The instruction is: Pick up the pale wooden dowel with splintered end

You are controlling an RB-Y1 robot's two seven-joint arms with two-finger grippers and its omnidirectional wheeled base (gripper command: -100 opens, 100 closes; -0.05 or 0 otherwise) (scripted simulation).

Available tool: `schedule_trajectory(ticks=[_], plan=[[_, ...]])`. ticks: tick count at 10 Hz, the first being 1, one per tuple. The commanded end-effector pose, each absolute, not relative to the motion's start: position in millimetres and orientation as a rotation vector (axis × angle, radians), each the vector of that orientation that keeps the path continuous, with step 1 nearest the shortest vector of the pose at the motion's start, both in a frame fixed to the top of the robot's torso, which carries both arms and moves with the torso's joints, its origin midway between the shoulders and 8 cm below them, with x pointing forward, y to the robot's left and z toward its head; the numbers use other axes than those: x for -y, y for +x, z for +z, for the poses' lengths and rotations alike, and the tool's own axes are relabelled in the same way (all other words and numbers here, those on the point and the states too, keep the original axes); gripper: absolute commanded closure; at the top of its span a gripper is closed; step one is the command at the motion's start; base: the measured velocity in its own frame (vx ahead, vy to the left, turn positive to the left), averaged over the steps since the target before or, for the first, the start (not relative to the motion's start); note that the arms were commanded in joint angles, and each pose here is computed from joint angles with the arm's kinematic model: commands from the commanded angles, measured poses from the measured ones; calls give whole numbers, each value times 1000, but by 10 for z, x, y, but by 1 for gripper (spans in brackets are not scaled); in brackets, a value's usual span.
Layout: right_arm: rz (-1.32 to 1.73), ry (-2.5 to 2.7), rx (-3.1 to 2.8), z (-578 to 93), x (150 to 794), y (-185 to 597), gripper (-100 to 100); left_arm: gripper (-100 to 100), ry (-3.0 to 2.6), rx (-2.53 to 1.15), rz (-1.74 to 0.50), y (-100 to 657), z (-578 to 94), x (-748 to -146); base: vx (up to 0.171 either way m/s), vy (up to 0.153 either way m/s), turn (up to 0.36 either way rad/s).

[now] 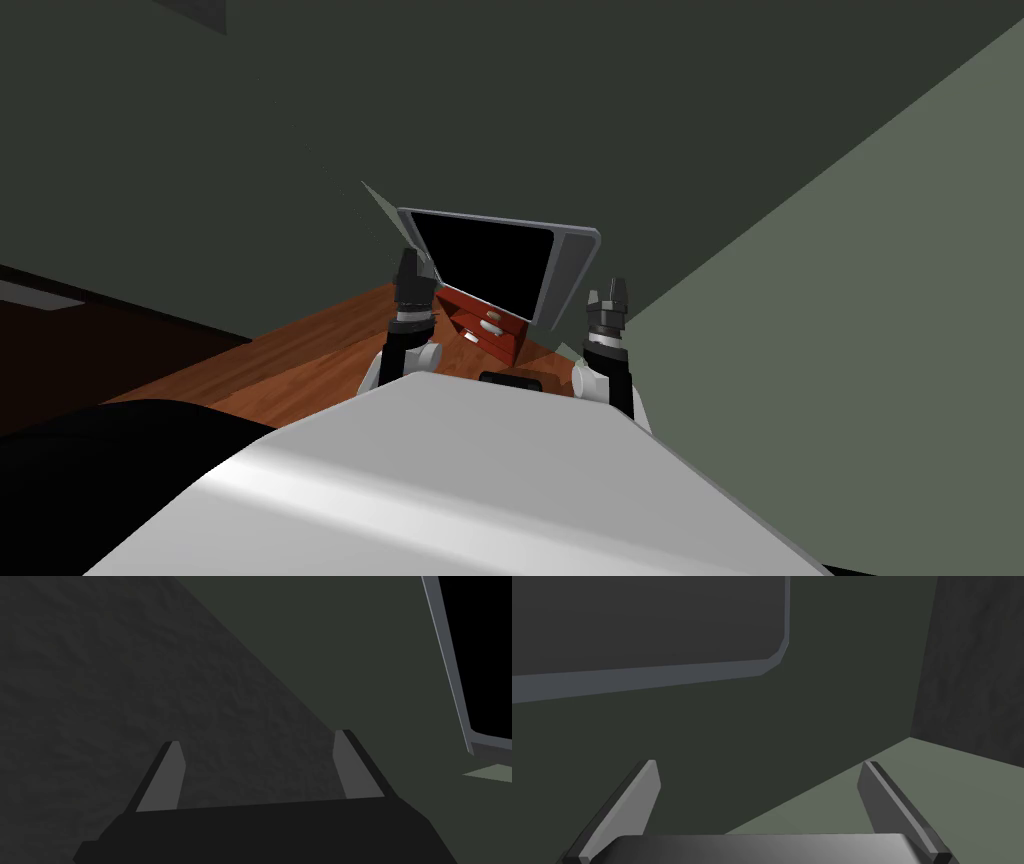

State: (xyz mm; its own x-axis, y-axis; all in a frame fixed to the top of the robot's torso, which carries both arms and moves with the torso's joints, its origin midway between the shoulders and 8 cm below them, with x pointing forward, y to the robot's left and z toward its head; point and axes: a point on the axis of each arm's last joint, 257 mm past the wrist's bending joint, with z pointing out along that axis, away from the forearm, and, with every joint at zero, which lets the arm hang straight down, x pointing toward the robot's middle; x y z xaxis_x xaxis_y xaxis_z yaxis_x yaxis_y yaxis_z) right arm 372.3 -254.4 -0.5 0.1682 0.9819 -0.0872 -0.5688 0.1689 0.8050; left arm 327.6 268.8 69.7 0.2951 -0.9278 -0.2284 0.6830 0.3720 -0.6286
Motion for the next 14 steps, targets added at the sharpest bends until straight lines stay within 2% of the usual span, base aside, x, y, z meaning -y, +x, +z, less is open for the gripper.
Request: schedule_trajectory(ticks=[1,14], plan=[[1248,717,-718,-5,2544,3723,0,-100,-449,-664,-1125,3333,643,-2647,-2,21,-14],[1248,717,-718,-5,2545,3723,0,-100,-657,-1026,-1091,4094,-431,-2542,0,76,-33]])
